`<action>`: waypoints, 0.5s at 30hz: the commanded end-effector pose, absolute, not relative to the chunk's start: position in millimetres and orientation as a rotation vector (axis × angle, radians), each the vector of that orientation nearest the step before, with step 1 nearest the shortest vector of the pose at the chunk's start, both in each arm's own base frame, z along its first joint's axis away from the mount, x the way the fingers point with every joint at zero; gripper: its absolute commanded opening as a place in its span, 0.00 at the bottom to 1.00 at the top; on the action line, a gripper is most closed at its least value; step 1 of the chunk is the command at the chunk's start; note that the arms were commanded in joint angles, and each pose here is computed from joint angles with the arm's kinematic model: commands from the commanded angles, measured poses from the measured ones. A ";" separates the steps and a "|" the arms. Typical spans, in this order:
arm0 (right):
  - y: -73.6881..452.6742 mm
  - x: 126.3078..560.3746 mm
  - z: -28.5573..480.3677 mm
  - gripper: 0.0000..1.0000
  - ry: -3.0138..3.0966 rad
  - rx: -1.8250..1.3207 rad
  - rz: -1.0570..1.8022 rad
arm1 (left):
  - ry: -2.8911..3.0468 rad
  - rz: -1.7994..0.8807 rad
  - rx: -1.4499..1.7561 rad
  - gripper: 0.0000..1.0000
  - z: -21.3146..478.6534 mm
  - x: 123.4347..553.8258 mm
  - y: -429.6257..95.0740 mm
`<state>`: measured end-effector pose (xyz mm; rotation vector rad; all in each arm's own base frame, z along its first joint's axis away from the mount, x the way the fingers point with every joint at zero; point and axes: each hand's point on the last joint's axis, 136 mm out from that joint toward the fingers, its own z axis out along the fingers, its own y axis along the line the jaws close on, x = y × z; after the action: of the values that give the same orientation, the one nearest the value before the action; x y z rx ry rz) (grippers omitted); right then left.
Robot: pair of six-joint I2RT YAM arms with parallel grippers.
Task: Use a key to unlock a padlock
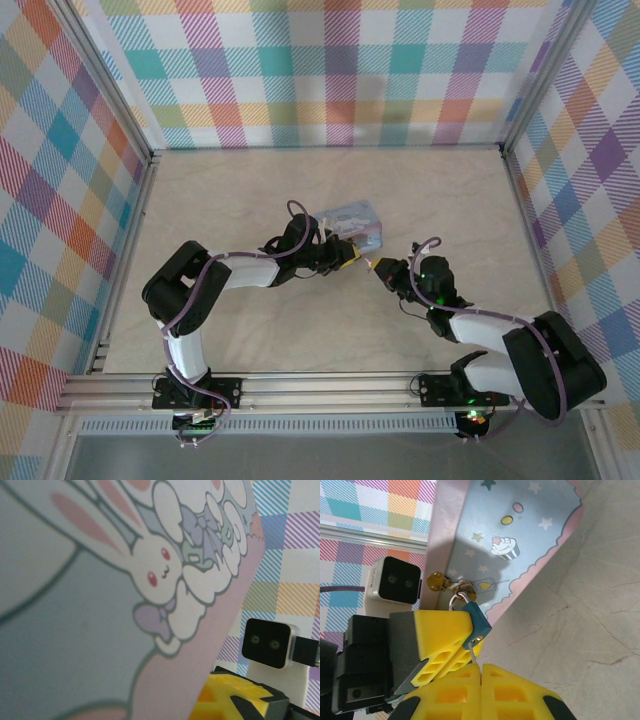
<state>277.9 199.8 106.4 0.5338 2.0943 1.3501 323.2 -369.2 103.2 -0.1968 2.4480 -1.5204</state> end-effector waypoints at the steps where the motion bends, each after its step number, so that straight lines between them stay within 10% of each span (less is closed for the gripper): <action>1: 203.2 281.9 114.2 0.00 2.027 0.538 1.392 | 2.348 -1.612 -0.147 0.04 135.5 329.5 -375.6; 15: 210.9 285.4 111.1 0.00 2.018 0.540 1.404 | 2.332 -1.639 -0.157 0.04 137.3 329.3 -375.7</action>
<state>282.6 207.8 101.9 0.5542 2.0672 1.3755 325.5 -372.6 112.2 -0.1874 2.4092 -1.5595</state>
